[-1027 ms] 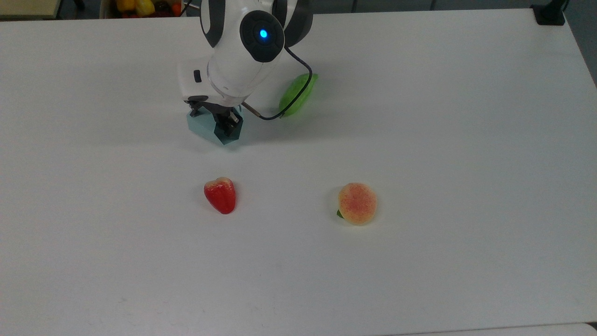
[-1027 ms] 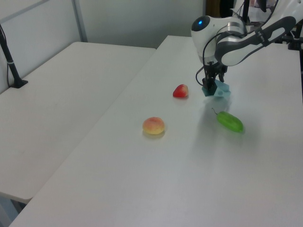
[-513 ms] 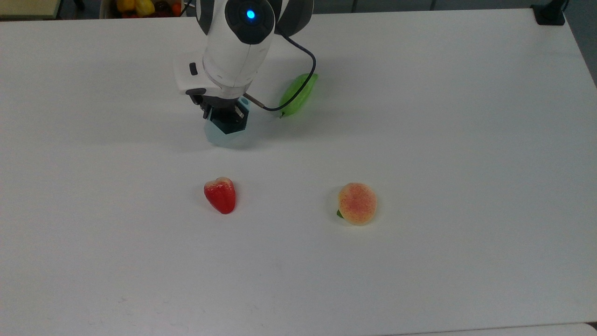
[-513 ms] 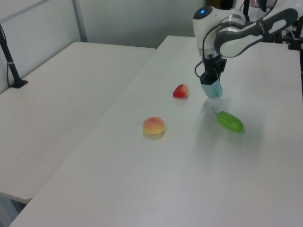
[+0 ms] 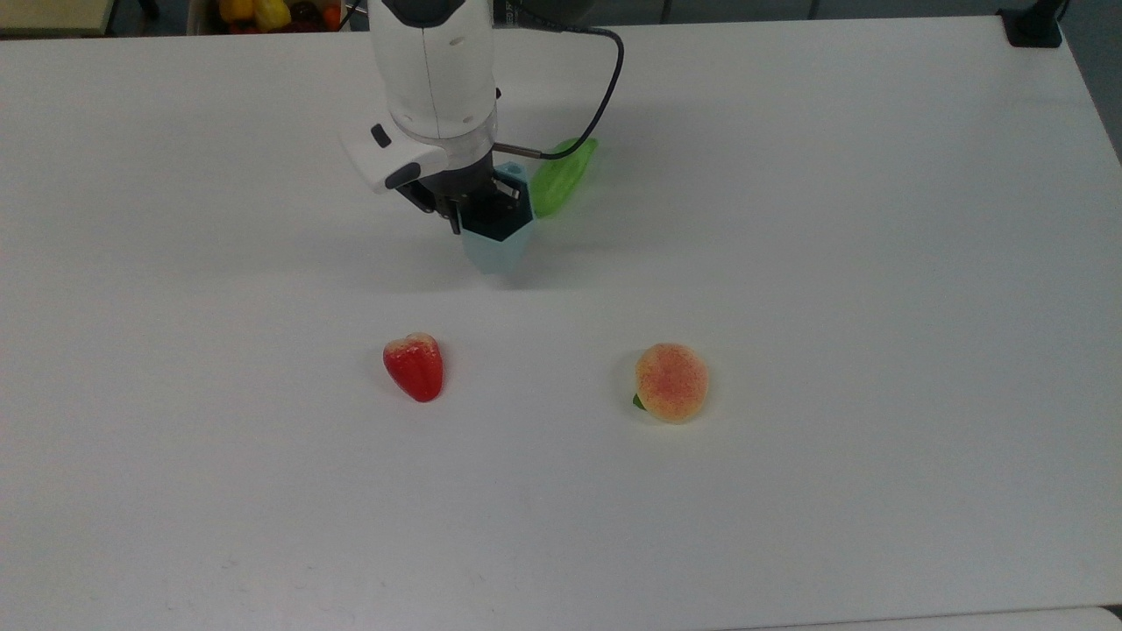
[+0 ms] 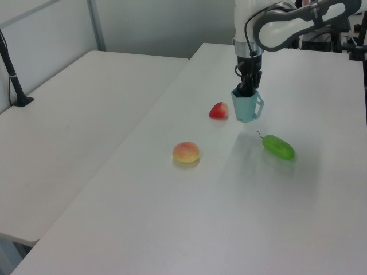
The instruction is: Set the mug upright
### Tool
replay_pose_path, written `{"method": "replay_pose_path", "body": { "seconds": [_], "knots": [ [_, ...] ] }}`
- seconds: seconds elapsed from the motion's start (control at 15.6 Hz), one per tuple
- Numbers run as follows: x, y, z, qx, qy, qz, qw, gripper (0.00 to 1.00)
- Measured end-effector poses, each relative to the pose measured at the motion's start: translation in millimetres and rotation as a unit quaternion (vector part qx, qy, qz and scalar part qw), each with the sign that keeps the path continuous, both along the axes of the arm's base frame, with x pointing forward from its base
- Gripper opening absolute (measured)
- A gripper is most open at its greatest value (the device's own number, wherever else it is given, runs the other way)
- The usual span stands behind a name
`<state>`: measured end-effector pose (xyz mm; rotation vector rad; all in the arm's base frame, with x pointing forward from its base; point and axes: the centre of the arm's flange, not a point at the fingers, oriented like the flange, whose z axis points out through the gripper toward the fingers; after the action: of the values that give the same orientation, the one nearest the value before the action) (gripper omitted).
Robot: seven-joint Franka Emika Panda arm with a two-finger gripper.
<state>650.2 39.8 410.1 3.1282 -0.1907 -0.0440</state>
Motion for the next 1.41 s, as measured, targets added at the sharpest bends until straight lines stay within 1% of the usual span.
{"method": "replay_pose_path", "body": {
  "seconds": [0.06, 0.13, 0.19, 0.32, 0.51, 0.77, 1.03, 1.09, 1.28, 1.35, 1.41],
  "knots": [
    [3, 4, 1, 0.023, -0.013, 0.019, 0.9995, 0.08],
    [6, 7, 0, 0.036, -0.025, 0.034, 0.9985, 0.08],
    [9, 7, -2, 0.042, -0.034, 0.049, 0.9973, 0.08],
    [15, 7, -11, 0.044, -0.049, 0.075, 0.9950, 0.08],
    [26, 6, -30, 0.040, -0.073, 0.098, 0.9917, 0.08],
    [32, 6, -54, 0.037, -0.078, 0.110, 0.9901, 0.08],
    [34, 8, -66, 0.036, -0.078, 0.117, 0.9894, 0.10],
    [34, 8, -65, 0.036, -0.078, 0.117, 0.9894, 0.17],
    [34, 9, -65, 0.037, -0.079, 0.118, 0.9892, 0.47],
    [35, 11, -61, 0.037, -0.081, 0.120, 0.9888, 0.55],
    [35, 13, -54, 0.036, -0.087, 0.121, 0.9881, 0.65]
  ]
}}
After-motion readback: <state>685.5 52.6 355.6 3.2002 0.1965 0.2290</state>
